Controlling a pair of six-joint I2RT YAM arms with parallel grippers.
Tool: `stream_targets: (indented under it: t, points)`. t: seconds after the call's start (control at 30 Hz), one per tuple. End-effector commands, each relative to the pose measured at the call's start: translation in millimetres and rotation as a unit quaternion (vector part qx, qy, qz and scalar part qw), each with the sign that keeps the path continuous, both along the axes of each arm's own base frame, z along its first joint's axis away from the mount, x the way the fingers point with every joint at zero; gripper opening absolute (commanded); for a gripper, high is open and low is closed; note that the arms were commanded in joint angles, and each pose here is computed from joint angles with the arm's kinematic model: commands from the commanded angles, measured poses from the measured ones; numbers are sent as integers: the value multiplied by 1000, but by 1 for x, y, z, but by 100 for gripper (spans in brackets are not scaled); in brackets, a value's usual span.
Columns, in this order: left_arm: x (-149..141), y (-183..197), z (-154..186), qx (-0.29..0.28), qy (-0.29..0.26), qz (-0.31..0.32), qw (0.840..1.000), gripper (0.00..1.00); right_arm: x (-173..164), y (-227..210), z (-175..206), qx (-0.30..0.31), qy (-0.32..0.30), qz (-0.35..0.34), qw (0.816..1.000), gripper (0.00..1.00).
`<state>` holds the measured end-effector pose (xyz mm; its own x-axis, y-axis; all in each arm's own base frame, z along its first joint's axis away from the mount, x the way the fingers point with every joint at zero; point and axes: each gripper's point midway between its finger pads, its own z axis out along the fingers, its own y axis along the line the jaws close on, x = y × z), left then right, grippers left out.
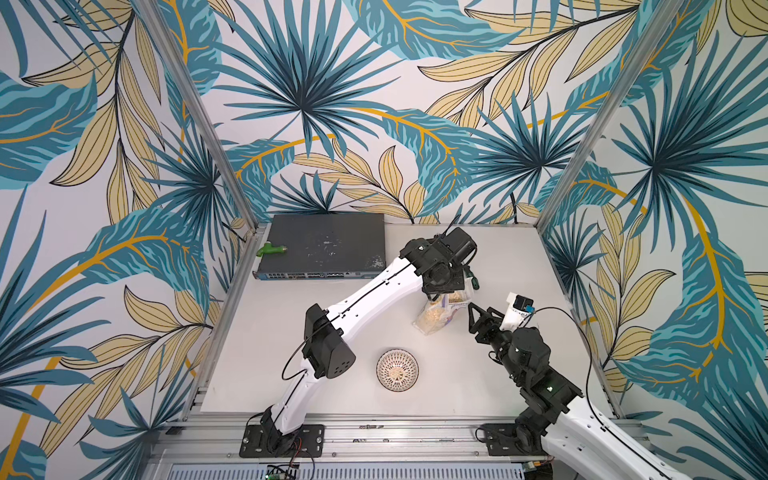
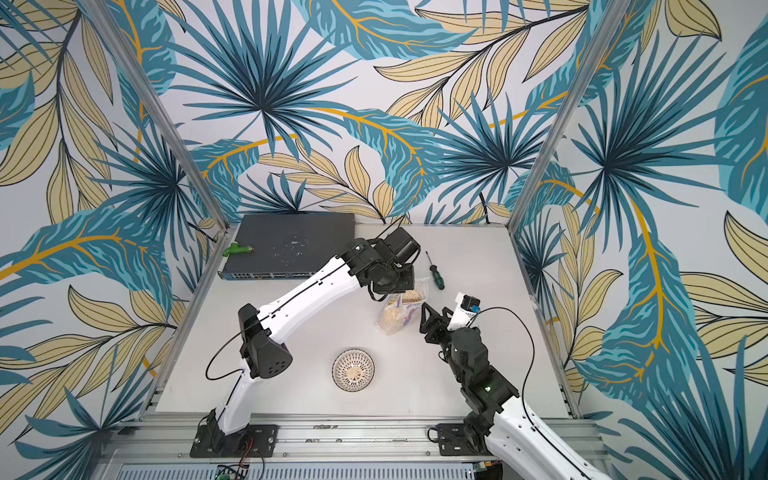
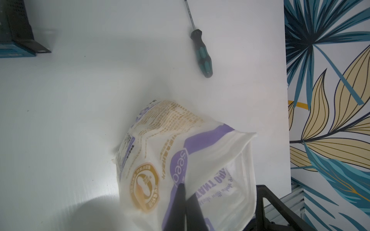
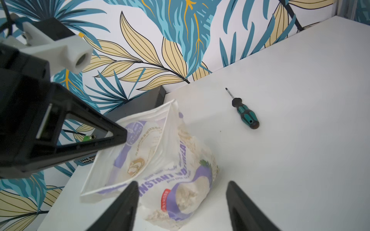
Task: Pour the oats into the breakfast bowl
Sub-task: Open the oats bag at the center of the board.
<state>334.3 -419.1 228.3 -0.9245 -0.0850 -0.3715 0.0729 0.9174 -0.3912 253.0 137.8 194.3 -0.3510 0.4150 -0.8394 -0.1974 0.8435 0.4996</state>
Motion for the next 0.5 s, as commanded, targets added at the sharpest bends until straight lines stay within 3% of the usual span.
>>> stream_targets:
  t: [0.0, 0.1, 0.3, 0.47]
  points:
    - [17, -7, 46, -75, -43, 46, 995, 0, -3, 6, -16, -1, 10, 20, 1000, 94]
    - [25, -1, 56, -78, -61, 74, 992, 0, -6, 6, -21, 4, 3, 26, 1000, 99]
    - [35, 7, 69, -86, -85, 115, 986, 0, -21, 15, -21, 29, -56, 78, 995, 100]
    - [38, 17, 58, -77, -73, 165, 981, 0, -23, 16, -46, -4, -59, 84, 995, 100]
